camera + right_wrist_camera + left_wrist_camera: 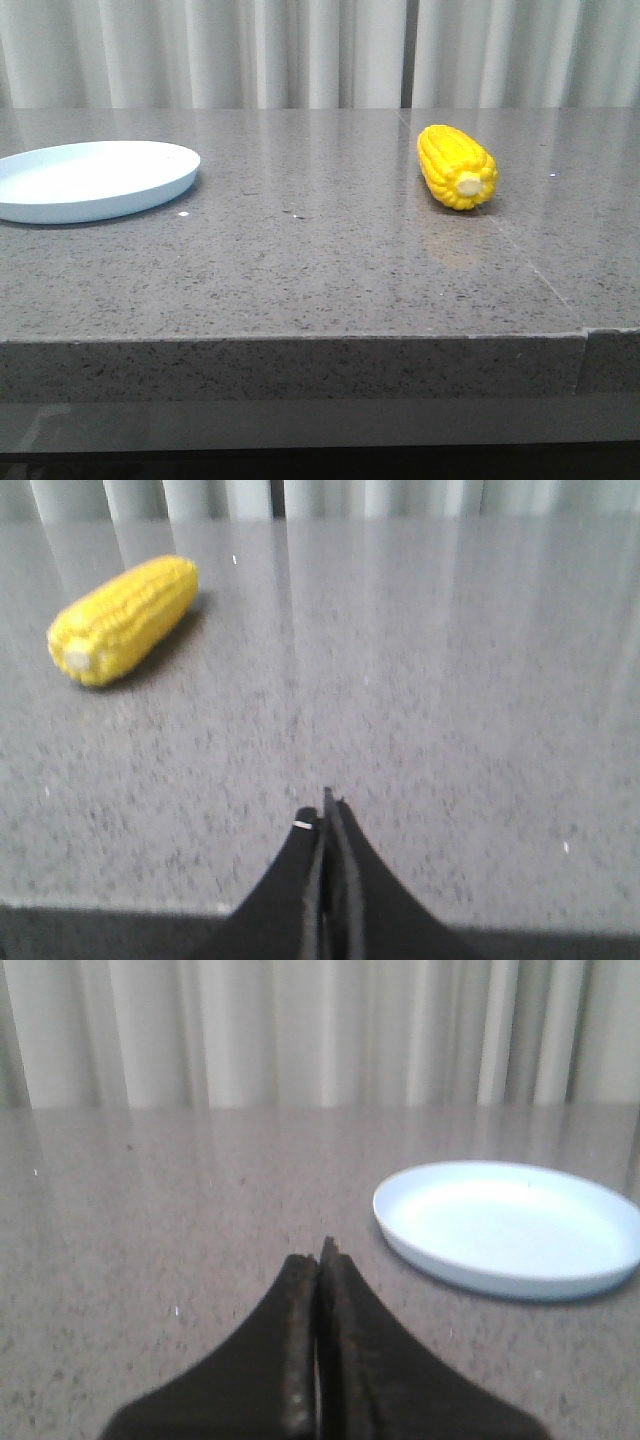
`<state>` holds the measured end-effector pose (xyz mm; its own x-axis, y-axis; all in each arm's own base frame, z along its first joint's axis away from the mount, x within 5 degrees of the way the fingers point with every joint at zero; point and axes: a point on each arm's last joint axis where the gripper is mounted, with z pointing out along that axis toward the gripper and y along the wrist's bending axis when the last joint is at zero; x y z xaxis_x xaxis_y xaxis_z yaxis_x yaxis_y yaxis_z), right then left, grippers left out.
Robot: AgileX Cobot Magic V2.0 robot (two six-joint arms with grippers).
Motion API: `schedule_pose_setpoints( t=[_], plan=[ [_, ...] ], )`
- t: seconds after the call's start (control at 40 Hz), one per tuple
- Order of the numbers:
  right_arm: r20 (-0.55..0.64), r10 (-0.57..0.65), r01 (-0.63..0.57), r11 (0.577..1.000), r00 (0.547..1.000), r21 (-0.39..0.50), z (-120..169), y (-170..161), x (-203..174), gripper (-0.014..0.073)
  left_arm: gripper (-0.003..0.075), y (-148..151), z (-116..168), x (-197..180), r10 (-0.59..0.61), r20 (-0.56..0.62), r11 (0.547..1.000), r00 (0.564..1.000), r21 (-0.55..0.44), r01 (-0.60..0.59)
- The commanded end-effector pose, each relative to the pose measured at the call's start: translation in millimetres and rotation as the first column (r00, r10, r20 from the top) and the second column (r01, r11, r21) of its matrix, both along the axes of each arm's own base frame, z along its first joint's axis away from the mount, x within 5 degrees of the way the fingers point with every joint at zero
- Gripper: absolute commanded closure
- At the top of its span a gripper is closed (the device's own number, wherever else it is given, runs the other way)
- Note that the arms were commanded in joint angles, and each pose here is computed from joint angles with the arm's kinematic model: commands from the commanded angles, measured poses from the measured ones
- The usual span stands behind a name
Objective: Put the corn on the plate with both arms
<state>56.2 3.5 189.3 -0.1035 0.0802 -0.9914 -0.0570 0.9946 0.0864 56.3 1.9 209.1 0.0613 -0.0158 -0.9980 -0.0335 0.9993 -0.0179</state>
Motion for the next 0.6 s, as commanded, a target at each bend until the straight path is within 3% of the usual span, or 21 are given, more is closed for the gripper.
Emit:
schedule_pose_setpoints(
  t=[0.0,0.12,0.25,0.4,0.57],
  plan=[
    [0.189,-0.002,0.001,1.0,0.982,0.006,33.1,-0.2,-4.2,0.0686,0.074,0.1,30.3,-7.6,-0.002,0.251,1.0,0.968,-0.014,0.005],
    [0.252,-0.005,0.003,1.0,0.968,0.011,67.0,-1.0,-13.4,0.0684,0.074,-0.4,66.5,-18.0,-0.004,0.326,1.0,0.945,-0.011,0.008],
    [0.262,-0.01,0.006,1.0,0.965,0.015,100.8,-2.1,-24.3,0.0685,0.074,-1.1,103.5,-26.0,-0.007,0.308,1.0,0.951,0.027,-0.002],
    [0.178,-0.001,-0.01,0.998,0.984,0.066,143.3,-0.8,-22.3,0.0685,0.074,-0.8,132.1,-14.9,-0.005,0.164,1.0,0.987,0.029,0.001],
    [0.075,0.001,-0.006,0.998,0.997,0.064,172.2,1.4,8.4,0.0685,0.0741,0.1,142.1,14.1,-0.004,0.017,0.999,1.0,0.042,0.003]
  ],
)
